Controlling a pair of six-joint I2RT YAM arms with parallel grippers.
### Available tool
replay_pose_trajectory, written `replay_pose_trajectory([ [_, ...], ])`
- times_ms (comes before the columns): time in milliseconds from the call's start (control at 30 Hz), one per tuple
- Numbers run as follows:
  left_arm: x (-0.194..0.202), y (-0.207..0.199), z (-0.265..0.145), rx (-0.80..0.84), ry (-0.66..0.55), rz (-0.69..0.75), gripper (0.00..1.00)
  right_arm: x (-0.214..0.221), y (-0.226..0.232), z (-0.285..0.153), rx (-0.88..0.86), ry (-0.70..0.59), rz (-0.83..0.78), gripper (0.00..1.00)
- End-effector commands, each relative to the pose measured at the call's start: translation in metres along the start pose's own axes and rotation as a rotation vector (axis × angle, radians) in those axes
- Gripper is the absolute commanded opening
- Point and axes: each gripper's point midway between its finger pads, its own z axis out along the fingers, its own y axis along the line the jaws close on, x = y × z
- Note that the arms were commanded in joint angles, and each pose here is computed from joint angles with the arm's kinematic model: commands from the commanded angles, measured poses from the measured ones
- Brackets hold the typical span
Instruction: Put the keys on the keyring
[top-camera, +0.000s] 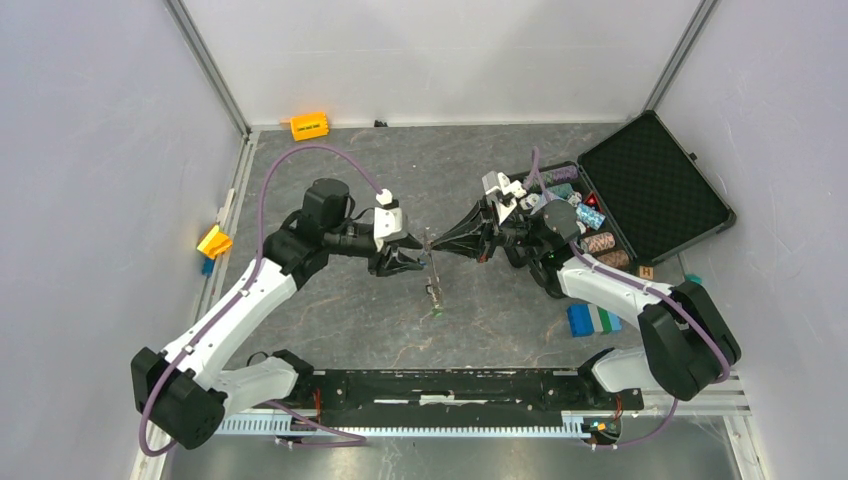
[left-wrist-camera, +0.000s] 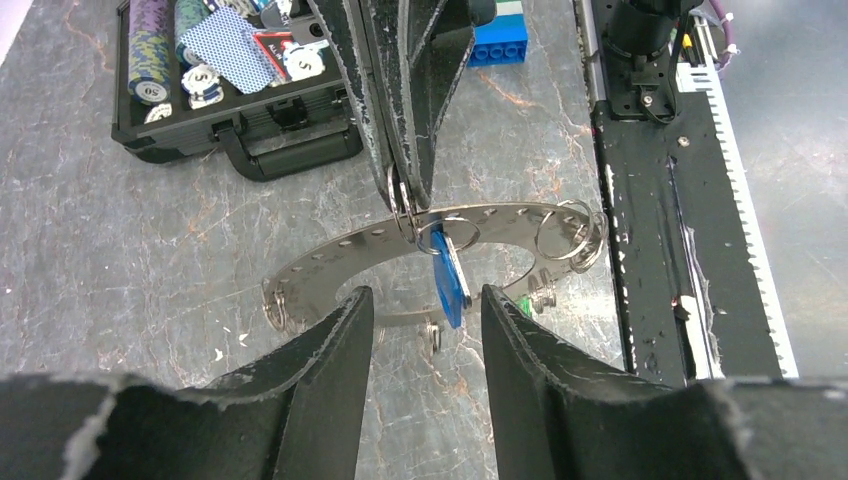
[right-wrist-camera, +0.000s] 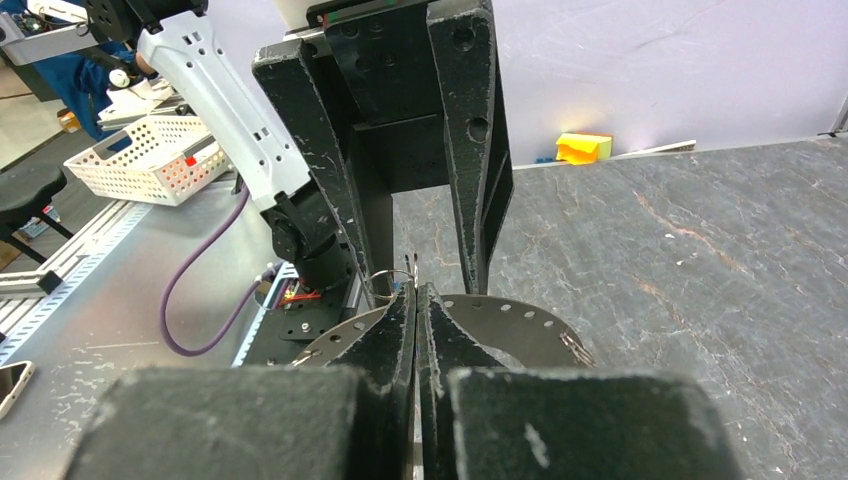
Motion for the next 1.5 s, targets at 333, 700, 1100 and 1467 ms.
replay_pose_trajectory([
  [333,-0.015,-0.001,0.016,0.059,-0.06,-0.061,0.08,-0.009,-0.007,0.0,0.033,-0.018,-0.067,0.0],
  [700,-0.003,-0.003,0.024,0.07,-0.047,-0.076,0.02,-0.015,-0.001,-0.002,0.022,-0.043,-0.075,0.0],
  [1100,0.006,0.008,0.028,0.025,-0.021,-0.087,0.02,-0.024,0.01,-0.003,-0.008,-0.091,-0.066,0.0],
  [1467,0.007,0.012,0.034,0.028,-0.013,-0.095,0.02,-0.023,0.009,-0.003,-0.002,-0.098,-0.056,0.0],
])
